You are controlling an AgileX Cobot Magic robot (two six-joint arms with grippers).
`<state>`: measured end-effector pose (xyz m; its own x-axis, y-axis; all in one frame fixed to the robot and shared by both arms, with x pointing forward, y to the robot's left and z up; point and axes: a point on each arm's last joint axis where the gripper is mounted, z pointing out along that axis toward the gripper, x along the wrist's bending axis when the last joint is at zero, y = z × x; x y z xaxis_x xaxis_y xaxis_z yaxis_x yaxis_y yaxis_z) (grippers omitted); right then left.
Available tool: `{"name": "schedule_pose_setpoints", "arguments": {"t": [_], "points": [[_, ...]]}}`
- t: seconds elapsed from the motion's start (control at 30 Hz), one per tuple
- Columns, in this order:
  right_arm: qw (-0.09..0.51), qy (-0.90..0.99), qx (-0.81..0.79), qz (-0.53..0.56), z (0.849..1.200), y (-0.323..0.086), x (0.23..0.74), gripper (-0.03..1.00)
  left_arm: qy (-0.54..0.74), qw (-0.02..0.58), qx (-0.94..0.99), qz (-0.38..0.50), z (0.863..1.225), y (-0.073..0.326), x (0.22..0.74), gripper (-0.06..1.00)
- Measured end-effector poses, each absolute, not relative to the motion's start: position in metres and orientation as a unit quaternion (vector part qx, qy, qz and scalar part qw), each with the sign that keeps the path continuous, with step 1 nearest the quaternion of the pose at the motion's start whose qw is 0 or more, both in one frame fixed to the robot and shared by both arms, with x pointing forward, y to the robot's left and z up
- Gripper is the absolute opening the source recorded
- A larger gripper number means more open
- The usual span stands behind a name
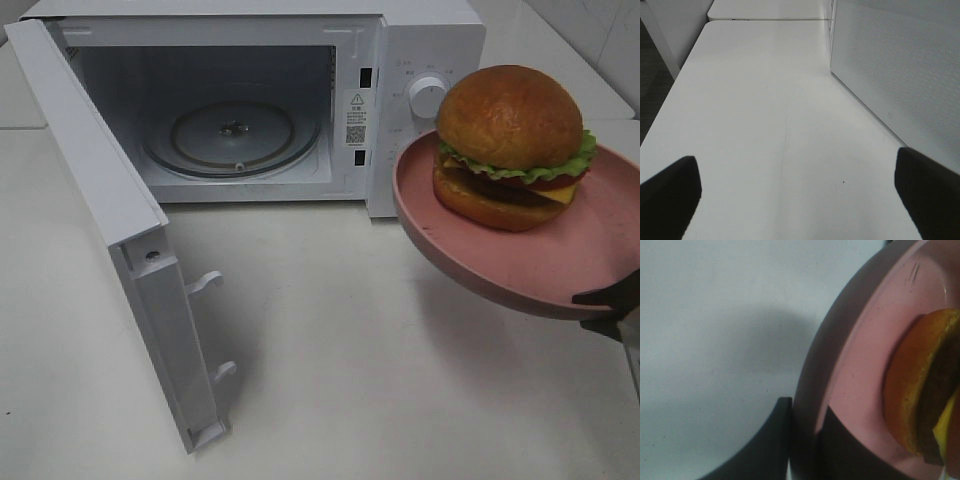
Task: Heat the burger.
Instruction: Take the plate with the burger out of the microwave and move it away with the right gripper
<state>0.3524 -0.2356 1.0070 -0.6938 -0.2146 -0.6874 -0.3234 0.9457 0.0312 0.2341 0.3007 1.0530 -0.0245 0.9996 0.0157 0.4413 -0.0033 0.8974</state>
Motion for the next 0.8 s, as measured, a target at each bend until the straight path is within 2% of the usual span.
{"name": "schedule_pose_setpoints", "arguments": {"t": [0.27,0.6,0.8], "points": [[0.373,0.924,-0.079,0.038,1.007,-0.246,0.356,0.1,0.605,0.364,0.596,0.383,1.053,0.301,0.234,0.99],[0.342,0.939,0.015,-0.023,1.003,-0.263,0.352,0.1,0.605,0.364,0.596,0.383,1.053,0.301,0.234,0.99],[0.347,0.933,0.085,-0.032,1.004,-0.269,0.352,0.1,0.605,0.364,0.596,0.383,1.053,0.301,0.234,0.99]]}}
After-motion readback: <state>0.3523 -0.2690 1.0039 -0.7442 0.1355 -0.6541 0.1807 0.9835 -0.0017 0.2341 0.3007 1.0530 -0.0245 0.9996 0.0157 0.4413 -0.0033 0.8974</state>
